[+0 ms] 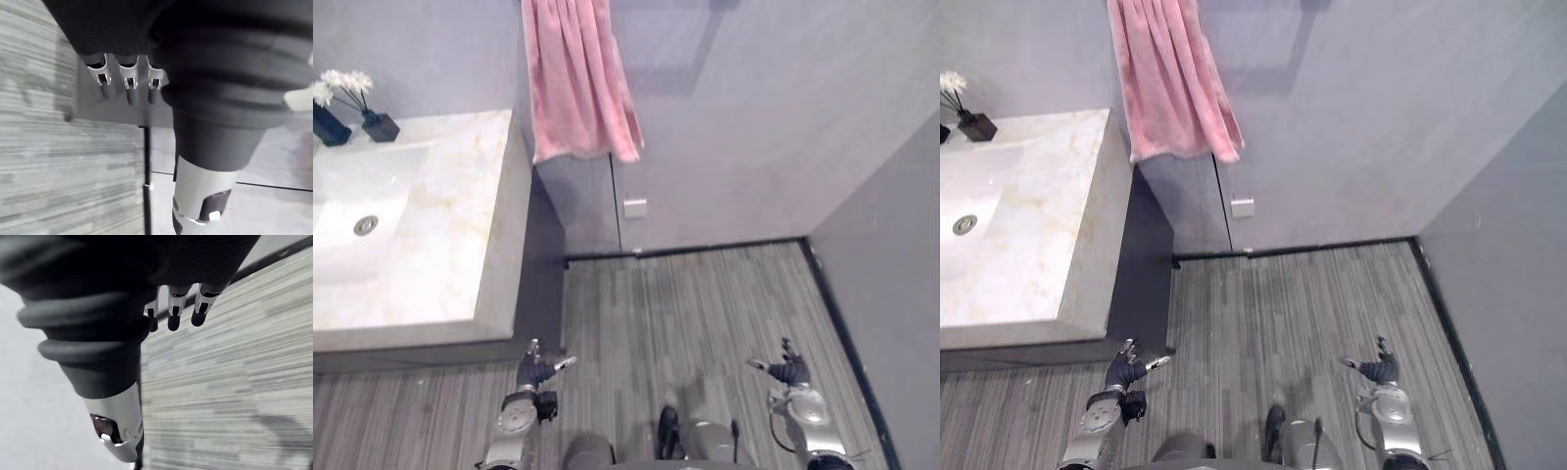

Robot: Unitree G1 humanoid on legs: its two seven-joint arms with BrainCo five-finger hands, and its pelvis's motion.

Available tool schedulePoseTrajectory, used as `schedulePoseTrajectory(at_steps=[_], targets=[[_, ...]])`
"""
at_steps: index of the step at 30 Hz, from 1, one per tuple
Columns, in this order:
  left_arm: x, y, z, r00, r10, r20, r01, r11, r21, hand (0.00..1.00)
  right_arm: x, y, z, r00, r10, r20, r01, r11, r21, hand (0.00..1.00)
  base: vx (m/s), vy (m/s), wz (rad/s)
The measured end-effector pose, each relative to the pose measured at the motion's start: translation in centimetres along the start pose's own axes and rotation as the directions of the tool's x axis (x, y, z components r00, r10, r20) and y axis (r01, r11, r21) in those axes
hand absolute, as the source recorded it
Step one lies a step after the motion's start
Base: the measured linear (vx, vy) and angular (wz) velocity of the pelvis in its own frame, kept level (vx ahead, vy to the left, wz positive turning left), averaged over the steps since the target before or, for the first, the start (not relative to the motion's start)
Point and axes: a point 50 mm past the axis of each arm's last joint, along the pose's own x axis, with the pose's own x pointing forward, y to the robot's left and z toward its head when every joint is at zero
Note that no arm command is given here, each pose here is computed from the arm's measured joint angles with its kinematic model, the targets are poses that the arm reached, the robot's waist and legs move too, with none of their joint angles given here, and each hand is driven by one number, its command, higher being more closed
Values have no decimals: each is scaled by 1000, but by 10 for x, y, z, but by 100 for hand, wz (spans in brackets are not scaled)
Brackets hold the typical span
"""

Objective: Organize washtable

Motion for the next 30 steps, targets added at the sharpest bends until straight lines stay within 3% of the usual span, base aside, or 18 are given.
schedulePoseTrajectory(at_steps=[14,22,30], targets=[[-11,-24,-22,996,-25,-81,22,999,-36,0,-13,5,-35,988,-2,-153,2,1000,-1,0,525,209,-14],[0,-2,-16,994,67,-81,-69,997,-26,0,-21,5,-38,990,-15,-143,21,999,42,0,409,-133,56],[-6,-18,-23,994,39,-103,-47,996,-71,0,-23,10,-40,989,-5,-150,14,998,56,0,279,-151,31]])
